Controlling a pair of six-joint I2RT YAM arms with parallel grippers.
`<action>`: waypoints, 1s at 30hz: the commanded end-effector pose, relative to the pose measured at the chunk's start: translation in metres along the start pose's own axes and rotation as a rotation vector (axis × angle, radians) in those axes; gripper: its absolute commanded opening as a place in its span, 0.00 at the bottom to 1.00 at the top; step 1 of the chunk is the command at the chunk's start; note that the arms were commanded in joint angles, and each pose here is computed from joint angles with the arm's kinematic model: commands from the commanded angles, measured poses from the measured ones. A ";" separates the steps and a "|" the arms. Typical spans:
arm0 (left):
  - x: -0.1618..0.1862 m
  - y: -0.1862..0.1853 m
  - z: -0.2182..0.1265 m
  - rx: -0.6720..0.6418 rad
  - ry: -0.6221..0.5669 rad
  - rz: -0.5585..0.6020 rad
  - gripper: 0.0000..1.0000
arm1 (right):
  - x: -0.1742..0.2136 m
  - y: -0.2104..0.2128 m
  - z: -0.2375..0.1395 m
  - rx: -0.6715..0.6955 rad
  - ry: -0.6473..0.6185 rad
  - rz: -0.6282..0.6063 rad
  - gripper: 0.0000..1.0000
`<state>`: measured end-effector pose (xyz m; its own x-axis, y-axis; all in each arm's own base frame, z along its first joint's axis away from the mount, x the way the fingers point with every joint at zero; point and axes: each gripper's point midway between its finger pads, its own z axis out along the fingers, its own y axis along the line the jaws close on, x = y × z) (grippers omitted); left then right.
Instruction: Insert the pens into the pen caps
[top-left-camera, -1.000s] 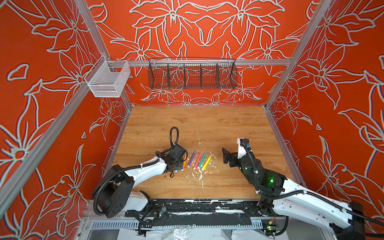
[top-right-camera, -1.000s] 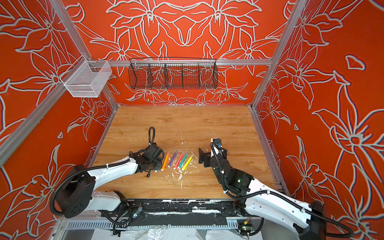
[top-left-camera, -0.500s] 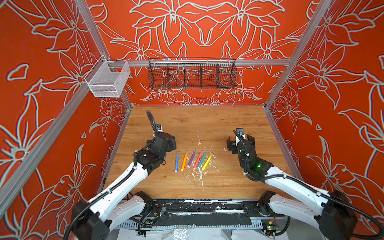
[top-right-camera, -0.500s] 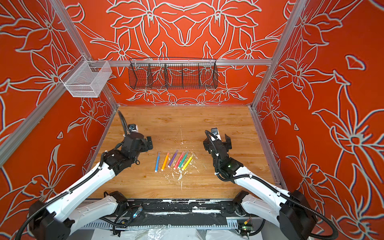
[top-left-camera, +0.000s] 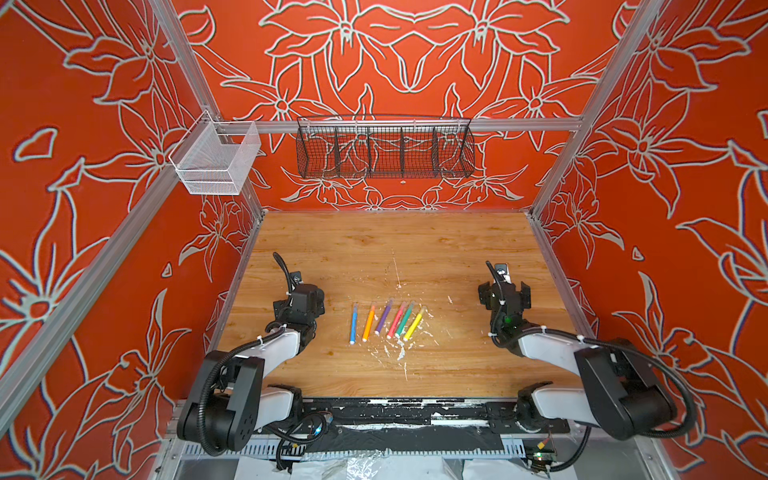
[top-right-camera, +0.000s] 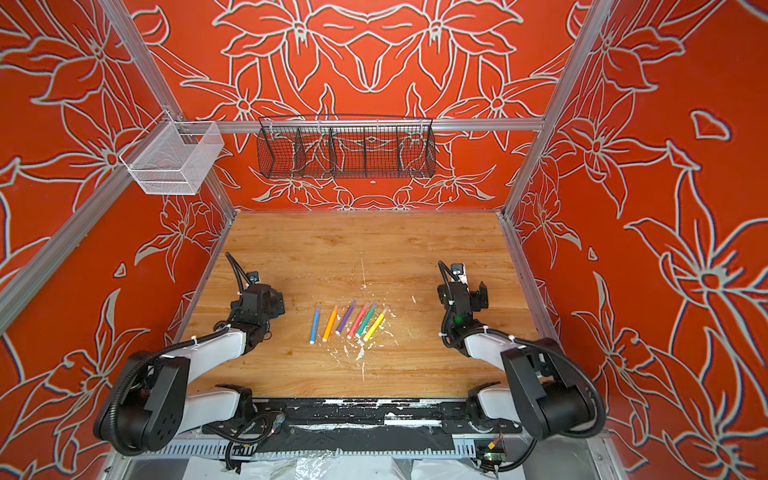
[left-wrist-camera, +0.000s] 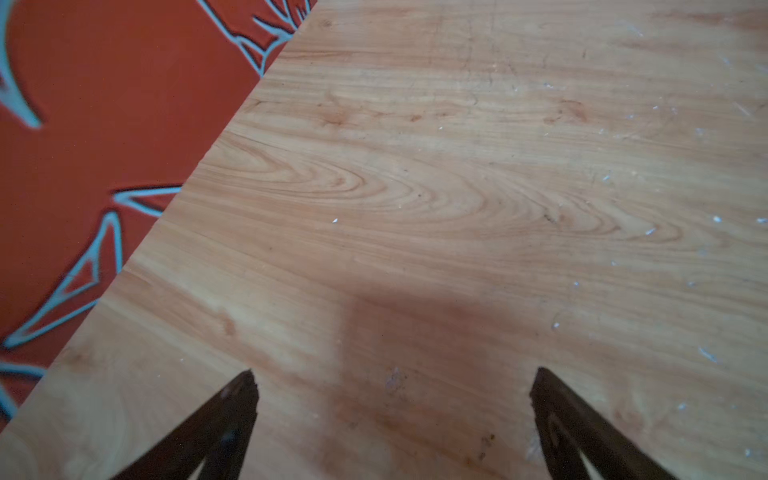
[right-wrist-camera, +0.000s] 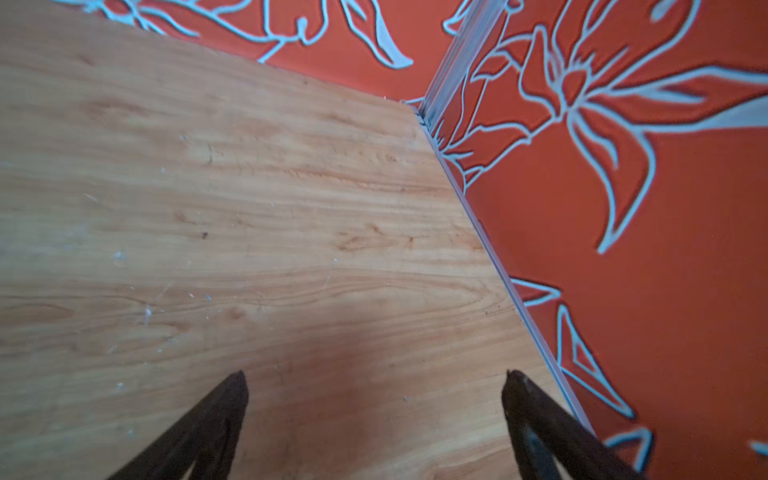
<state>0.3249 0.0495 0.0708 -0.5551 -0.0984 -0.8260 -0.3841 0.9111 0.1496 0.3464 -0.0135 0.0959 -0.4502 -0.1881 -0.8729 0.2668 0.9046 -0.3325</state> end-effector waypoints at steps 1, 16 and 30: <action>-0.051 -0.014 -0.002 0.072 -0.169 -0.052 1.00 | -0.030 0.010 0.003 -0.091 -0.141 0.072 0.97; -0.034 -0.026 0.010 0.183 -0.201 -0.048 0.99 | -0.011 0.009 0.011 -0.191 -0.092 0.148 0.98; -0.034 -0.026 0.009 0.185 -0.212 -0.051 0.99 | -0.013 0.010 0.013 -0.192 -0.114 0.155 0.97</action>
<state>0.3552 0.0319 0.0797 -0.4006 -0.0762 -0.9131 -0.2548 0.9665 0.0312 0.3600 -0.0096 0.0921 -0.3395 -0.0818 -0.9370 0.1625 0.9761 -0.1441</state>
